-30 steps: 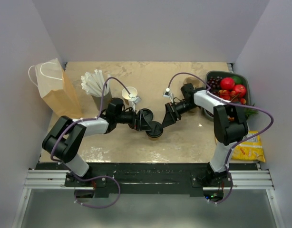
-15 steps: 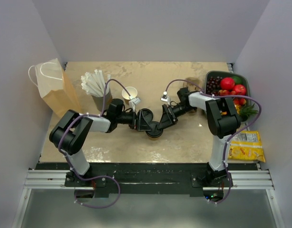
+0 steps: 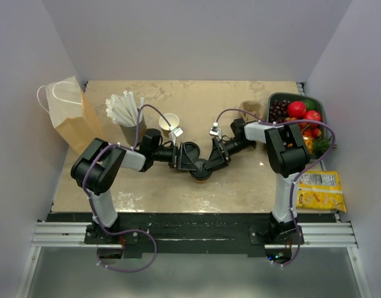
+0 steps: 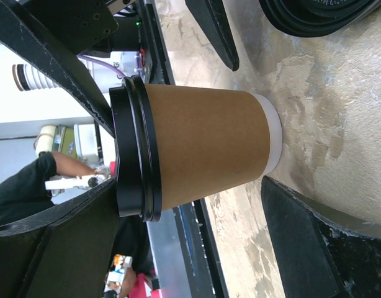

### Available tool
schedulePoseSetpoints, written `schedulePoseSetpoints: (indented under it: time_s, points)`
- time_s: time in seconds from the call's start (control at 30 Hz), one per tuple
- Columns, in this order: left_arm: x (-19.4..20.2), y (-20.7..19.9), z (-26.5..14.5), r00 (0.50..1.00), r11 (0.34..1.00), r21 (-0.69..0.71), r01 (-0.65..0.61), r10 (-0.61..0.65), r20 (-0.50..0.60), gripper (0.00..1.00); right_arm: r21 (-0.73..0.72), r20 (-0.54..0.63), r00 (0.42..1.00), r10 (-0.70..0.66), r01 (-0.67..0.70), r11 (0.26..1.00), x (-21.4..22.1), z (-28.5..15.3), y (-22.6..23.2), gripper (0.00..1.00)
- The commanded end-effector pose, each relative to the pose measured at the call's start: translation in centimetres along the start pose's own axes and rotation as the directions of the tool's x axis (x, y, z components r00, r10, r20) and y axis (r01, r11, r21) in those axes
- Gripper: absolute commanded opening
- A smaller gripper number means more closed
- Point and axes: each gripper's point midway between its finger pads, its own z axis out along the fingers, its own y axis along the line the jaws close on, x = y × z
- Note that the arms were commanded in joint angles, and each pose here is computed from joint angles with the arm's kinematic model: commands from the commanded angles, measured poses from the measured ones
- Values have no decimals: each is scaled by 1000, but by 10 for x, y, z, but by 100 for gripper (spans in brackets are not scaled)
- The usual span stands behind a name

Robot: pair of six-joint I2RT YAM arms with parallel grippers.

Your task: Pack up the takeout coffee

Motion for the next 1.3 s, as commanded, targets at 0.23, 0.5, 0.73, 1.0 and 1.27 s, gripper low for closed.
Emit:
schedulePoseSetpoints:
  time_s: [0.23, 0.5, 0.73, 1.0, 1.27]
  points:
    - [-15, 33, -6, 995, 989, -128, -75, 82, 50, 92, 124, -7, 987, -158, 157, 980, -14, -5, -23, 92]
    - [-52, -17, -10, 977, 982, -35, -188, 190, 95, 99, 148, 26, 945, -325, 318, 937, -51, -24, 15, 96]
    - [-58, -28, -13, 970, 974, -40, -221, 224, 95, 100, 193, 35, 924, -382, 369, 909, -69, -36, 34, 99]
    - [-104, -19, -36, 927, 925, -218, -311, 346, 147, 100, 436, 86, 827, -555, 470, 767, -135, -94, 61, 99]
    - [-130, -59, -68, 822, 813, -262, -520, 560, 108, 100, 698, -168, 688, -706, 589, 407, -177, -206, 54, 91]
